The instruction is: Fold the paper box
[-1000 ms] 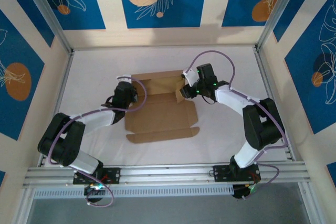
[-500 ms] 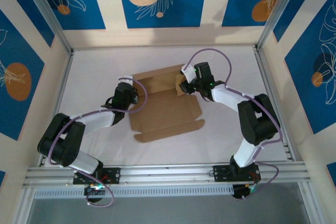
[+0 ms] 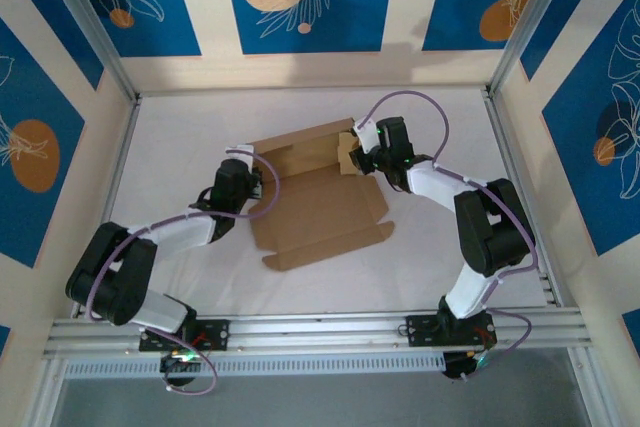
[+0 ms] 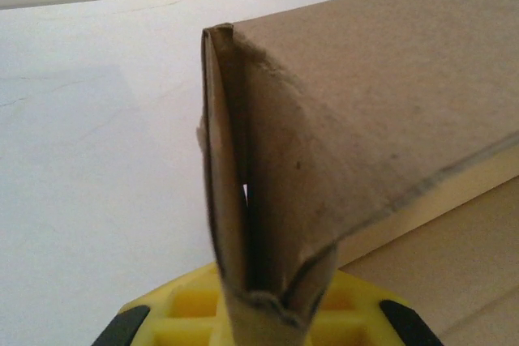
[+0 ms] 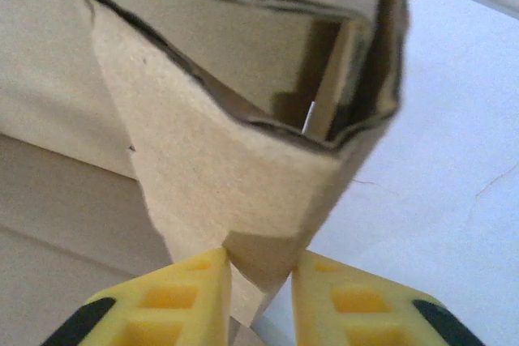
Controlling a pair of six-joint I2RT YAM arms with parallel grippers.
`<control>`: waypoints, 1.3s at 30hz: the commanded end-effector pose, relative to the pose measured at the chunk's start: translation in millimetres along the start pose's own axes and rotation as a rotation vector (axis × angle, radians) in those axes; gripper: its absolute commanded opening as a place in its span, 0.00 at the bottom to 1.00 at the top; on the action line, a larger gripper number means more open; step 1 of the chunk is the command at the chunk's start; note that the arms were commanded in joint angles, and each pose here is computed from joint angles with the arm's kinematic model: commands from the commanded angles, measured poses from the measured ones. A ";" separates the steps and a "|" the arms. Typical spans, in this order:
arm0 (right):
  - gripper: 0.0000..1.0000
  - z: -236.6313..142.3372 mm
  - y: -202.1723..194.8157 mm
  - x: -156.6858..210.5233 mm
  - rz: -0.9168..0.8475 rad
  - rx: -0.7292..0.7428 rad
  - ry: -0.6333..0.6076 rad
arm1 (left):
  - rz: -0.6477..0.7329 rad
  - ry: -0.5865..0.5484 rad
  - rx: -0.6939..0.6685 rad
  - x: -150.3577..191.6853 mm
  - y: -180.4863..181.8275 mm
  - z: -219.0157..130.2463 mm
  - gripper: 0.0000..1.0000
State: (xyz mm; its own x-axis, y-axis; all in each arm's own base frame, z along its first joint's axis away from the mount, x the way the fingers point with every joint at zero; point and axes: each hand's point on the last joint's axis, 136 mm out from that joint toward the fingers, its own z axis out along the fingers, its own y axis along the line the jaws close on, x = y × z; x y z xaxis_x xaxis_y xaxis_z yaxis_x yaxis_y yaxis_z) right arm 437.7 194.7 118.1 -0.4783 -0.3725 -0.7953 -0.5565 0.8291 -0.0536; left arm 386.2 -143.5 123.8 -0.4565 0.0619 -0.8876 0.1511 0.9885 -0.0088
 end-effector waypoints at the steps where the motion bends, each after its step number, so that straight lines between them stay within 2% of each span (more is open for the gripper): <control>1: 0.19 3.4 -0.3 -14.1 -0.001 0.006 -0.058 | 0.043 0.014 0.097 4.9 -19.0 -3.8 0.00; 4: 0.13 4.2 -0.3 -15.6 -0.014 0.001 -0.059 | 0.048 0.018 0.107 5.1 -20.3 -5.1 0.00; 12: 0.08 -4.4 -4.9 -15.4 -0.048 -0.019 -0.085 | 0.056 0.020 0.110 4.7 -19.4 -10.0 0.00; 14: 0.12 -6.5 -7.2 -15.0 -0.045 -0.021 -0.082 | 0.055 0.019 0.115 4.6 -20.1 -11.1 0.00; 17: 0.28 -6.1 -7.5 -13.5 -0.065 -0.037 -0.070 | 0.056 0.025 0.133 6.6 -23.0 -11.2 0.00; 20: 0.34 -3.1 -12.6 -12.3 -0.102 -0.019 -0.041 | 0.054 0.032 0.149 9.2 -25.4 -11.5 0.00; 26: 0.35 -3.1 -23.7 -11.9 -0.091 -0.037 -0.035 | 0.056 0.028 0.147 8.1 -24.7 -13.3 0.00; 33: 0.34 7.7 -10.5 15.5 -0.050 -0.087 0.052 | 0.037 0.027 0.132 9.3 -22.4 -11.6 0.00; 39: 0.30 15.8 -10.7 27.9 -0.064 -0.032 0.123 | 0.012 0.021 0.122 7.5 -21.1 -10.3 0.00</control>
State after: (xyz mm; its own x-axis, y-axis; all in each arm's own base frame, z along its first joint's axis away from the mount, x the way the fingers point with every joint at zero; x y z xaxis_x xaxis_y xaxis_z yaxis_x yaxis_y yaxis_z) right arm 438.9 186.4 97.8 -0.4775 -0.4480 -0.7558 -0.6331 0.7719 -0.0576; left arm 375.2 -154.4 121.3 -0.4734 0.0755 -0.8776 0.2260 0.9734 -0.0381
